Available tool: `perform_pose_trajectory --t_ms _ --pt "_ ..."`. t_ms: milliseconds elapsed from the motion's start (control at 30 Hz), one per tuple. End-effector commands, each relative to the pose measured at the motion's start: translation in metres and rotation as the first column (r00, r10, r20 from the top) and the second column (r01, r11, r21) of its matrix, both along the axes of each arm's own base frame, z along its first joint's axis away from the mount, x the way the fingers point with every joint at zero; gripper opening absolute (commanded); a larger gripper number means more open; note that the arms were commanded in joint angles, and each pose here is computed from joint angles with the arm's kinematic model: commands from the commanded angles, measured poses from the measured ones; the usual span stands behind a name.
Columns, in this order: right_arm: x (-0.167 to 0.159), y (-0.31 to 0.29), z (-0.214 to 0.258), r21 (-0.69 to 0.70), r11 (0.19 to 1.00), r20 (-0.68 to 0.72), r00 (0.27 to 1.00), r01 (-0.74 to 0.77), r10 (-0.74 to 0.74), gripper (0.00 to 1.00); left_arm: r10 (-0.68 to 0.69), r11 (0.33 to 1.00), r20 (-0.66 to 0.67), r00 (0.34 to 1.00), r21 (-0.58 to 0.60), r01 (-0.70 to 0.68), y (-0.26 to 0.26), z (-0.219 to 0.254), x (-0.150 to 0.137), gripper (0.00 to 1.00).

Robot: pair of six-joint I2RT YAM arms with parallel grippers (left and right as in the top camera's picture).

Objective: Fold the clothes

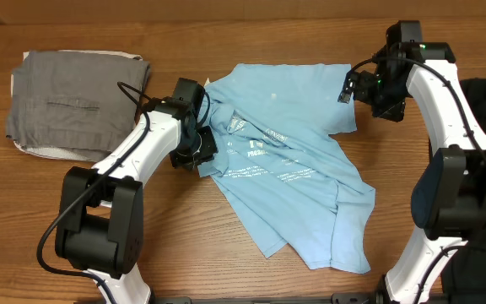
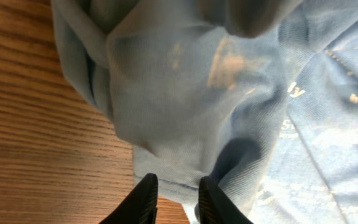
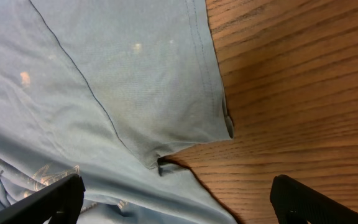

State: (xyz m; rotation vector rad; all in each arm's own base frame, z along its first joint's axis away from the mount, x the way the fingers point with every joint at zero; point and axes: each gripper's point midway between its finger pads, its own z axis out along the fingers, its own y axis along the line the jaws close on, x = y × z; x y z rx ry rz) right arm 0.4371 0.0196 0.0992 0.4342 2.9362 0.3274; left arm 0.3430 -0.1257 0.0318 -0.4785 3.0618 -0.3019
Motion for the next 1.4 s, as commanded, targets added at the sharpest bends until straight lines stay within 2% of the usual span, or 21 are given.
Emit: perform_pose_trajectory --t_ms 0,333,667,800,1367 --pt "0.005 -0.001 0.016 0.004 1.000 0.046 0.999 0.002 -0.002 1.00 -0.015 1.000 0.010 1.000 0.014 0.015 0.001 0.003 0.002 0.27" --pt "0.005 -0.001 0.016 0.004 1.000 0.046 0.999 0.002 -0.002 1.00 -0.012 0.995 -0.089 0.996 0.102 0.021 0.018 -0.004 -0.025 0.31" --pt "0.005 -0.001 0.016 0.004 1.000 0.046 0.999 0.002 -0.002 1.00 -0.010 0.996 -0.037 0.999 0.088 0.014 0.016 -0.025 -0.021 0.37" --pt "0.005 -0.001 0.016 0.004 1.000 0.046 0.999 0.002 -0.002 1.00 -0.011 0.997 -0.035 0.999 0.080 0.014 0.014 -0.026 -0.020 0.44" --pt "0.005 -0.001 0.016 0.004 1.000 0.046 0.999 0.003 -0.003 1.00 -0.066 0.993 0.003 0.998 0.100 0.065 -0.003 -0.027 -0.020 0.43"
